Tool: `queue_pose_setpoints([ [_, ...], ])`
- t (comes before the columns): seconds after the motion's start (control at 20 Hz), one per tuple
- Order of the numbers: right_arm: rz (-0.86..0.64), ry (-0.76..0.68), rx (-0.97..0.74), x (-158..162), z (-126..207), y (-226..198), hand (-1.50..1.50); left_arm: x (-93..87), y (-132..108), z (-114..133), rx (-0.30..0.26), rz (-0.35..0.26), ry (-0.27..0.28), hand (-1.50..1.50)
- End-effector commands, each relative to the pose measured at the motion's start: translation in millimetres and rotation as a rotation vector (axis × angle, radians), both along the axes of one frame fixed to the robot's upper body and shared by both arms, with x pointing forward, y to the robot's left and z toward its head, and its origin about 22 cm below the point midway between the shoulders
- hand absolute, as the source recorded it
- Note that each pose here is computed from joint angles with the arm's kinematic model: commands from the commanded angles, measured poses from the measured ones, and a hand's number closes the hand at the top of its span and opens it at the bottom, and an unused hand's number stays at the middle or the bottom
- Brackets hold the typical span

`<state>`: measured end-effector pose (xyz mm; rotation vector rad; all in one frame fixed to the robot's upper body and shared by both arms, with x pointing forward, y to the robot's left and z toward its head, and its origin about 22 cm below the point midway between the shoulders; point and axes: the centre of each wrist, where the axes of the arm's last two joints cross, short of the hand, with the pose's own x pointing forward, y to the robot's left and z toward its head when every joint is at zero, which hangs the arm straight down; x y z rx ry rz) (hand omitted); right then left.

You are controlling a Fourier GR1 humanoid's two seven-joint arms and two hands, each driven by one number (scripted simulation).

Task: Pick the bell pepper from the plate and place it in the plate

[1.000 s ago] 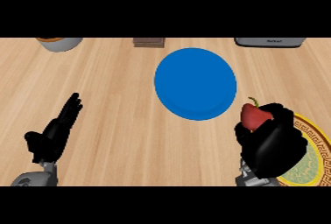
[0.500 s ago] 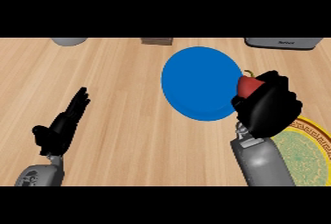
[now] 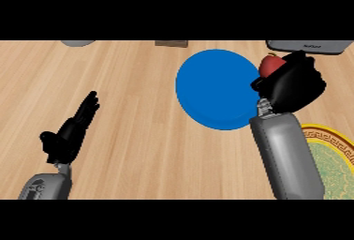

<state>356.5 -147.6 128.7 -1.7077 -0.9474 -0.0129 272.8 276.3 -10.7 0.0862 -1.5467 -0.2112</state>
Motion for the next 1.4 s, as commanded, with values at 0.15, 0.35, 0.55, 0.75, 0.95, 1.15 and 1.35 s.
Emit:
queue_pose_setpoints([
  [0.15,-0.263,-0.093,0.269,24,-1,-21,-1.50,3.4,-9,-1,-0.008,-0.023,0.001,0.00],
  [0.35,-0.280,-0.201,0.332,29,5,-32,-1.50,-0.9,-2,-3,0.004,-0.020,-0.007,0.00],
  [0.55,-0.245,-0.384,0.279,27,18,-28,-1.50,2.3,1,-1,0.012,-0.009,0.005,0.00],
  [0.75,-0.239,-0.539,0.297,17,27,-39,-1.50,0.0,-6,-6,-0.013,-0.007,0.003,0.00],
  [0.95,-0.193,-0.674,0.308,0,28,-43,-1.50,-1.1,0,-9,-0.001,0.014,0.020,0.00],
  [1.15,-0.174,-0.722,0.308,-20,21,-45,-1.50,-10.7,4,-17,0.002,0.030,0.027,0.00],
  [1.35,-0.146,-0.671,0.312,-41,-14,-42,-1.50,-11.1,7,-15,-0.005,0.025,0.027,0.00],
])
